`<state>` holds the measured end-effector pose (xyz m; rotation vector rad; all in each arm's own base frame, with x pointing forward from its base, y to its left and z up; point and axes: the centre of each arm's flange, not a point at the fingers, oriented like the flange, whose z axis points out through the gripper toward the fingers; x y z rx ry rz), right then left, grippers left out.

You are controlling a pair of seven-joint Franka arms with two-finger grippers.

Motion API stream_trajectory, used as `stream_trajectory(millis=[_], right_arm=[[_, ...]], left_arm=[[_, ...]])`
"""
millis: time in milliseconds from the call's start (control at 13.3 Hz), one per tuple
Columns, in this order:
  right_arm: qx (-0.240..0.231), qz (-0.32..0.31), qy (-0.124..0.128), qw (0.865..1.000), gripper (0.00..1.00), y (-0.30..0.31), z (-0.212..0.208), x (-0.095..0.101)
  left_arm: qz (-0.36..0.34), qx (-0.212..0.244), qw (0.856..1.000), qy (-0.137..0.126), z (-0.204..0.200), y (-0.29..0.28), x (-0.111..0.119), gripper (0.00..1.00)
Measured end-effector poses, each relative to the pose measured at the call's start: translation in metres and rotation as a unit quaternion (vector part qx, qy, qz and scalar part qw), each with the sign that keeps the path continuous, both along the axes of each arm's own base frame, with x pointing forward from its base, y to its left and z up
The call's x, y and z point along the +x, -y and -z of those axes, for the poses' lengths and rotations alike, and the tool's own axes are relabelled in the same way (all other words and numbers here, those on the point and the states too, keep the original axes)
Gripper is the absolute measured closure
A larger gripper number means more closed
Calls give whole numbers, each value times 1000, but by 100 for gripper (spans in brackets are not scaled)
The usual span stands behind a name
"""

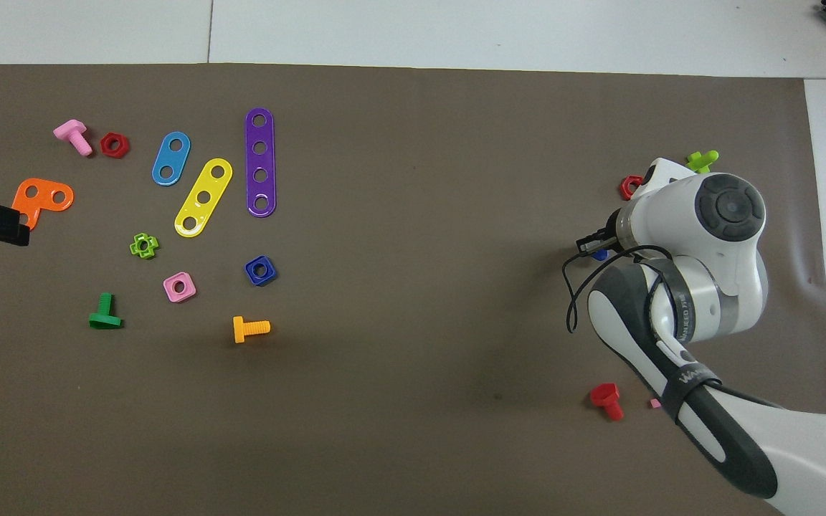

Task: Unscrew and place screws in storage area

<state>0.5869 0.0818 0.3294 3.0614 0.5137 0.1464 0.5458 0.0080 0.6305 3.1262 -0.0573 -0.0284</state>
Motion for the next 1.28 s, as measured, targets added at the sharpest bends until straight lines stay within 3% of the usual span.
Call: stream_trajectory(millis=[75,151,603,678,1281], right_arm=[[0,0,-3,1000,81,0,6,-3],[-1,0,-6,1000,75,1,8,-5],[2,4,19,1000,4,4,-25,-2],[1,9,17,1000,0,8,-39,-4],[0,109,11,994,0,21,-203,-25]], left_arm=[[-3,0,1000,-3,4,0,-3,0],[-8,0,1000,-3,7,0,-6,0],[-12,0,1000,3,5,0,-9,0],[-12,0,1000,4,4,0,-9,0],[-10,0,1000,8,4,3,-8,0]])
